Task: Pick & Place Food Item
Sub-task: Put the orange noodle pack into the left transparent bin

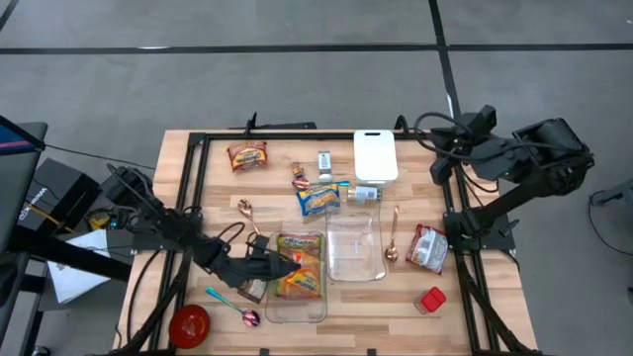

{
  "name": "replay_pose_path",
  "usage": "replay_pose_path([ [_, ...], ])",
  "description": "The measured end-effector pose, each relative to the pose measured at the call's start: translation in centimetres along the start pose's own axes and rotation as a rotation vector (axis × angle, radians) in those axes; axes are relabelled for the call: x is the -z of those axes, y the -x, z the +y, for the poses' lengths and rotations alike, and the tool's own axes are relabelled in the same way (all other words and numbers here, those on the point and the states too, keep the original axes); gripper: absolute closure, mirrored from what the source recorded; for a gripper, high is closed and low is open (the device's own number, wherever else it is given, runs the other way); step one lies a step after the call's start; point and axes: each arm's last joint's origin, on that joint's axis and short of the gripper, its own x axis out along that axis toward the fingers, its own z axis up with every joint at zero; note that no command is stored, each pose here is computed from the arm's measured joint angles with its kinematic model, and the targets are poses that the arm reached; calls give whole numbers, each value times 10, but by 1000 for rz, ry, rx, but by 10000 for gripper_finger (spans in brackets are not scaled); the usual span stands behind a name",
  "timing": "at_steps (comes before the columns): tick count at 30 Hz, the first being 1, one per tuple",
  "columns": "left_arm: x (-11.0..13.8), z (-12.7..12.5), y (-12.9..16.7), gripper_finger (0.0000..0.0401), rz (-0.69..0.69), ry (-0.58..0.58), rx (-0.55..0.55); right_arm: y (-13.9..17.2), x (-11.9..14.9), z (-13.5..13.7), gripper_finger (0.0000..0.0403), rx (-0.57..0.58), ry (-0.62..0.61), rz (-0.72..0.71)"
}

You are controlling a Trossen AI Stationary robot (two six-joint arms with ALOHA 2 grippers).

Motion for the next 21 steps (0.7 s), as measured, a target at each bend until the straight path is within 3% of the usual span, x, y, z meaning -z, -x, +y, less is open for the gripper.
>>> replay_pose_path([
  [7,2,3,0,369,90,-12,-40,3,1,-5,351,-4,-12,-6],
  [15,2,8,0,325,107,-17,-86,3,1,-6,351,3,-12,-10],
  [21,-4,0,8,315,99,-66,-96,3,1,-6,351,3,-13,-11],
])
